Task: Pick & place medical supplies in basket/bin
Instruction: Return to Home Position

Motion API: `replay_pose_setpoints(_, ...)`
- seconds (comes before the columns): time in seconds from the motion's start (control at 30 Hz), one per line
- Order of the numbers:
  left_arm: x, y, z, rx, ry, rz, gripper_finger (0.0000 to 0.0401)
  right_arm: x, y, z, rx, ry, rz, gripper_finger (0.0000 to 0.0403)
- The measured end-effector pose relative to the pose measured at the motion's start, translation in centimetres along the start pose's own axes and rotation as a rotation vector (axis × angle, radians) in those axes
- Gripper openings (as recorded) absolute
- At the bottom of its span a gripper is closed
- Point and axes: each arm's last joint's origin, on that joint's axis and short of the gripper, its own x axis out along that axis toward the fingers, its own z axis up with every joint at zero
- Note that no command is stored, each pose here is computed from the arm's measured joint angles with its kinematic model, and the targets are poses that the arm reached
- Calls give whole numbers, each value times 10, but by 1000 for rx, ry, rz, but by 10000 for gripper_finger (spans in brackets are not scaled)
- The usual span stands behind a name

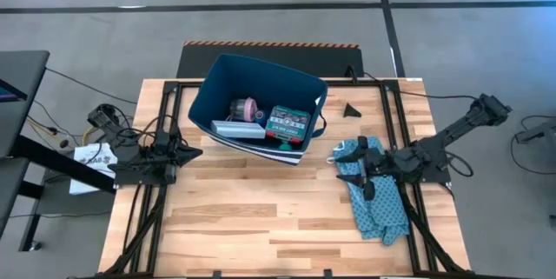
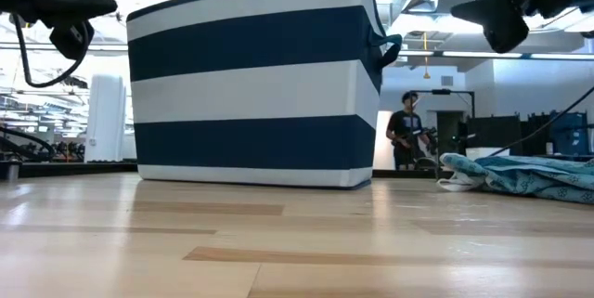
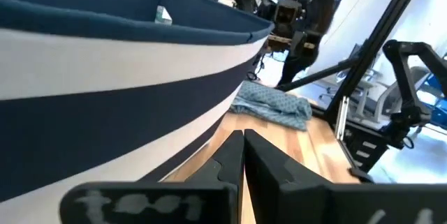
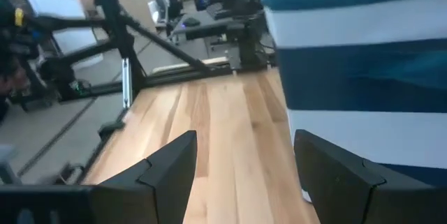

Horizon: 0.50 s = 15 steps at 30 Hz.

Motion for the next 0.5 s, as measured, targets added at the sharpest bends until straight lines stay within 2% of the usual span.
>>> replay_pose_setpoints(0.2,0,0,0,30,-8,11,0,-1,-8,-21,-21,-25,-55,235)
replay_pose_setpoints(0.33,0,1,-1,44,3,26,0,-2,-14,-34,49,-63,-52,235)
replay_pose_setpoints(0.5,2,1,-6,59,-5,26,0,-5,-17,-45,69,-98,-37,235)
